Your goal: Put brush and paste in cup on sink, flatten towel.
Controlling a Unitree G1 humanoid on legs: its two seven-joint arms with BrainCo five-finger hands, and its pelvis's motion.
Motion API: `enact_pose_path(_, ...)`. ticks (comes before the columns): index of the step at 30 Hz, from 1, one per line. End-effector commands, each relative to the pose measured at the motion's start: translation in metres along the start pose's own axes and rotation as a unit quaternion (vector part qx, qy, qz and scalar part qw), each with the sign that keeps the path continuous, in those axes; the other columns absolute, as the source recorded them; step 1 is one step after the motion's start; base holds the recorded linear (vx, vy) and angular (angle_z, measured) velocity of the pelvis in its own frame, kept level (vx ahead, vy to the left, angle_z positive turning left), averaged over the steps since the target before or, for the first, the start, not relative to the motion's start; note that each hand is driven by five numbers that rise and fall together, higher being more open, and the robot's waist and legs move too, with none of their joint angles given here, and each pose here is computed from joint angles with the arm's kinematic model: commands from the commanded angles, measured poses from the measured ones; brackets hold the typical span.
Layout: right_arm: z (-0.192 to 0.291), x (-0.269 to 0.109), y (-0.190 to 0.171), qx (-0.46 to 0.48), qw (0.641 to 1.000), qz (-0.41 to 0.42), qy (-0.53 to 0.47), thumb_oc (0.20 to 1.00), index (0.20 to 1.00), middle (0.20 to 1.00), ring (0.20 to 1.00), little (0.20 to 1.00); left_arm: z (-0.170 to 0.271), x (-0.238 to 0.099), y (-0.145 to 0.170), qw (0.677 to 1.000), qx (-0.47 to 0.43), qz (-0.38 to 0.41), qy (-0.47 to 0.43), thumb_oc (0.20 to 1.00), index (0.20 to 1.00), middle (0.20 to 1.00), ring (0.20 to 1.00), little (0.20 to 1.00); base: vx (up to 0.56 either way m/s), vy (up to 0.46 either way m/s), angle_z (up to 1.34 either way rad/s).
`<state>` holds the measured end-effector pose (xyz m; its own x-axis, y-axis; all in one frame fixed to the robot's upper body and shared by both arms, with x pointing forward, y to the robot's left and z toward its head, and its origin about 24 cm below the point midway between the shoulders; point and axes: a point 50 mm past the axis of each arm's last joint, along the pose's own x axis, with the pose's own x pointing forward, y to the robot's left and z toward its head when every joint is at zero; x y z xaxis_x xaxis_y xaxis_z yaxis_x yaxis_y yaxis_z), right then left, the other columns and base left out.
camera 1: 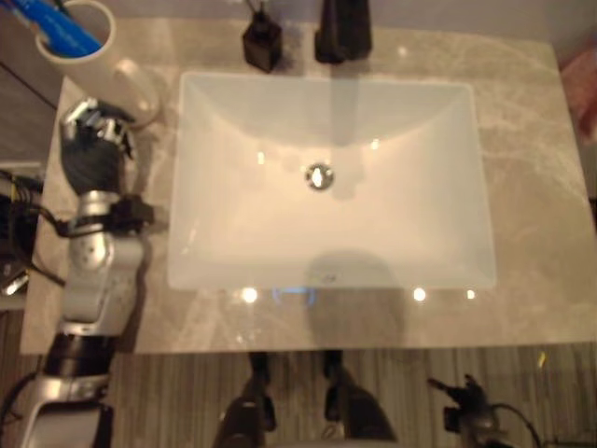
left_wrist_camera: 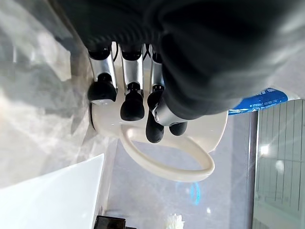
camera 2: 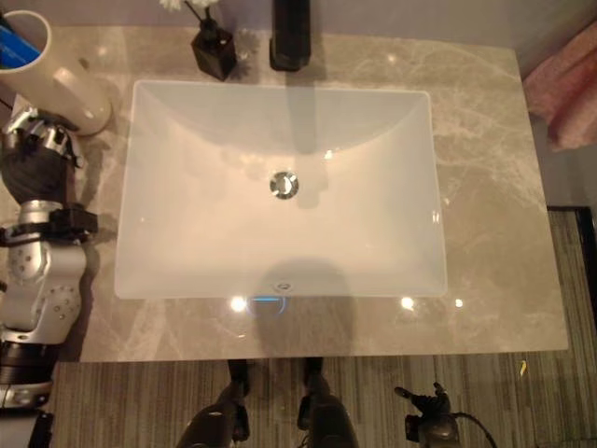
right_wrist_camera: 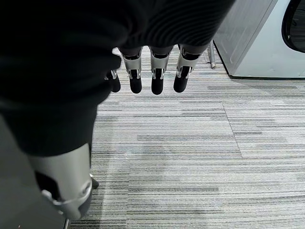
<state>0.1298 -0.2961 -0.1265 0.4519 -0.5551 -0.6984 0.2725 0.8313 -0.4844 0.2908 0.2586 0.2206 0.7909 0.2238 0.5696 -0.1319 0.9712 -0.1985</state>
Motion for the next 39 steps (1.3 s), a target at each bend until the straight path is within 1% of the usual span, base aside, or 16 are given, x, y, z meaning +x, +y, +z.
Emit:
enact_pose_path(1, 0.001, 0.003, -0.017, -0.041, 0.999, -0.019, -0.008, 1.0, 1.0, 1.0, 1.0, 1.0, 0.004, 0.013, 0.005, 1.0, 0.01, 0.003, -0.011, 0.2, 0.2, 0.2, 0.2, 0.2, 0.0, 0.0, 0.0)
enact_pose_path(4, 0.0, 0.004, -0.019, -0.046, 0.999, -0.02, -0.004, 1.0, 1.0, 1.0, 1.0, 1.0, 0.002, 0.018, 0.003, 1.0, 0.003, -0.004, -0.003, 0.2, 0.2, 0.2, 0.2, 0.2, -0.04, -0.002, 0.0)
enact_pose_path(7, 0.001, 0.004, -0.02, -0.047, 0.999, -0.022, -0.005, 1.0, 1.0, 1.0, 1.0, 1.0, 0.007, 0.024, 0.003, 1.0, 0.005, -0.004, -0.013, 0.2, 0.2, 0.2, 0.2, 0.2, -0.02, 0.009, 0.0)
enact_pose_path(10, 0.0, 0.004, -0.02, -0.059, 0.998, -0.021, -0.008, 1.0, 1.0, 1.0, 1.0, 1.0, 0.014, 0.037, 0.004, 0.999, 0.014, 0.008, -0.028, 0.2, 0.2, 0.2, 0.2, 0.2, -0.03, 0.008, -0.01)
enact_pose_path(19, 0.0, 0.004, -0.023, -0.064, 0.998, -0.02, -0.009, 1.0, 1.0, 1.0, 1.0, 1.0, 0.022, 0.056, 0.005, 0.999, 0.024, 0.019, -0.036, 0.2, 0.2, 0.2, 0.2, 0.2, 0.0, 0.002, -0.01)
enact_pose_path(27, 0.008, 0.005, -0.023, -0.069, 0.997, -0.018, -0.025, 1.0, 1.0, 1.0, 1.0, 1.0, 0.033, 0.072, 0.005, 0.998, 0.036, 0.028, -0.05, 0.2, 0.2, 0.2, 0.2, 0.2, 0.0, 0.001, -0.02)
enact_pose_path(28, 0.015, 0.006, -0.025, -0.073, 0.996, -0.02, -0.039, 1.0, 1.0, 1.0, 1.0, 1.0, 0.042, 0.08, 0.004, 0.997, 0.035, 0.031, -0.062, 0.2, 0.2, 0.2, 0.2, 0.2, 0.0, 0.0, 0.0)
enact_pose_path(34, 0.016, 0.006, -0.024, -0.074, 0.996, -0.021, -0.043, 1.0, 1.0, 1.0, 1.0, 1.0, 0.046, 0.084, 0.0, 0.997, 0.033, 0.03, -0.07, 0.2, 0.2, 0.2, 0.2, 0.2, 0.0, 0.0, 0.0)
enact_pose_path(36, 0.013, 0.006, -0.023, -0.076, 0.996, -0.021, -0.037, 1.0, 1.0, 1.0, 1.0, 1.0, 0.043, 0.081, -0.002, 0.997, 0.031, 0.023, -0.067, 0.2, 0.2, 0.2, 0.2, 0.2, 0.0, 0.0, 0.0)
enact_pose_path(37, 0.008, 0.005, -0.021, -0.079, 0.996, -0.019, -0.028, 1.0, 1.0, 1.0, 1.0, 1.0, 0.035, 0.071, -0.007, 0.998, 0.027, 0.003, -0.058, 0.2, 0.2, 0.2, 0.2, 0.2, 0.0, 0.0, 0.0)
enact_pose_path(39, 0.008, 0.005, -0.021, -0.079, 0.996, -0.019, -0.028, 1.0, 1.0, 1.0, 1.0, 1.0, 0.035, 0.07, -0.007, 0.998, 0.027, 0.003, -0.058, 0.2, 0.2, 0.2, 0.2, 0.2, 0.0, 0.0, 0.0)
